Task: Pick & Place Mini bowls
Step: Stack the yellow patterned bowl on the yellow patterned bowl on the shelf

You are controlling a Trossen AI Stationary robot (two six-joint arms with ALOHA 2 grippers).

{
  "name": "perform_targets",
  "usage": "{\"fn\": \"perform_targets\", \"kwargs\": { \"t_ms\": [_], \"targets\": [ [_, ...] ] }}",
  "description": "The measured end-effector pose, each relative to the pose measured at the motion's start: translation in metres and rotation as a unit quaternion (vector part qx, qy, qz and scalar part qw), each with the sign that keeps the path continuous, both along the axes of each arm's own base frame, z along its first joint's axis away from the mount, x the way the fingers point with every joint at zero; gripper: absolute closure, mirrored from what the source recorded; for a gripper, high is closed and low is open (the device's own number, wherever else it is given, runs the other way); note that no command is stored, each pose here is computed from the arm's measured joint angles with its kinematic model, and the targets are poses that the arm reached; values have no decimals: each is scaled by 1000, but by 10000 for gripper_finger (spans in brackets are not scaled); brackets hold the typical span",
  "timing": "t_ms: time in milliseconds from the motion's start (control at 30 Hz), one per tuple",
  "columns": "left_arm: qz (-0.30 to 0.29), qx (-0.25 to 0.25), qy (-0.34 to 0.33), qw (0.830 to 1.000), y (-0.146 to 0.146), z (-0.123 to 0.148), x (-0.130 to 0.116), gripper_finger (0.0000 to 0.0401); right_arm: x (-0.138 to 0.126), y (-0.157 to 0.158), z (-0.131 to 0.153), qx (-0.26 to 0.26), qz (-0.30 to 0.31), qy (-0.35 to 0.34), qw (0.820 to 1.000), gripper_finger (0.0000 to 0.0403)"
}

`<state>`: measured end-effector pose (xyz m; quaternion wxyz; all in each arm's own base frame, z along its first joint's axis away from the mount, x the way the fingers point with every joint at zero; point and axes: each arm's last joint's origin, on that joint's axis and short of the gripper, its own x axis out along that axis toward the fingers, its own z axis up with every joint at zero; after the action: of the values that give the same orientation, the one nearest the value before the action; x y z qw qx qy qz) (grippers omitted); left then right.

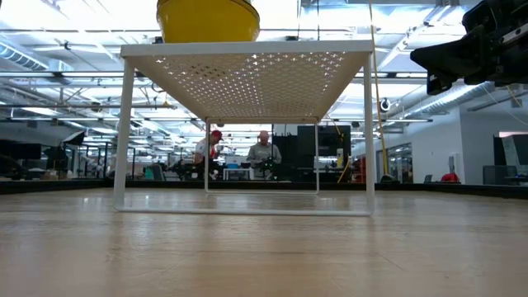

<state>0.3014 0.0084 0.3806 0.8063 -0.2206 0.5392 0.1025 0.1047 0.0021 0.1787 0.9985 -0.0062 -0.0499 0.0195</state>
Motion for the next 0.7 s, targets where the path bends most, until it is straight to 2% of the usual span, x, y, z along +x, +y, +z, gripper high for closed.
{"fn": "perform_targets", "kwargs": {
  "t_ms": [267,700],
  "targets": [
    [2,0,0,1000,1,0,0,393,0,0,0,0,0,0,1000,387],
    [10,-12,33,999,1,-22,1,393,0,0,0,0,0,0,1000,387]
  ]
}}
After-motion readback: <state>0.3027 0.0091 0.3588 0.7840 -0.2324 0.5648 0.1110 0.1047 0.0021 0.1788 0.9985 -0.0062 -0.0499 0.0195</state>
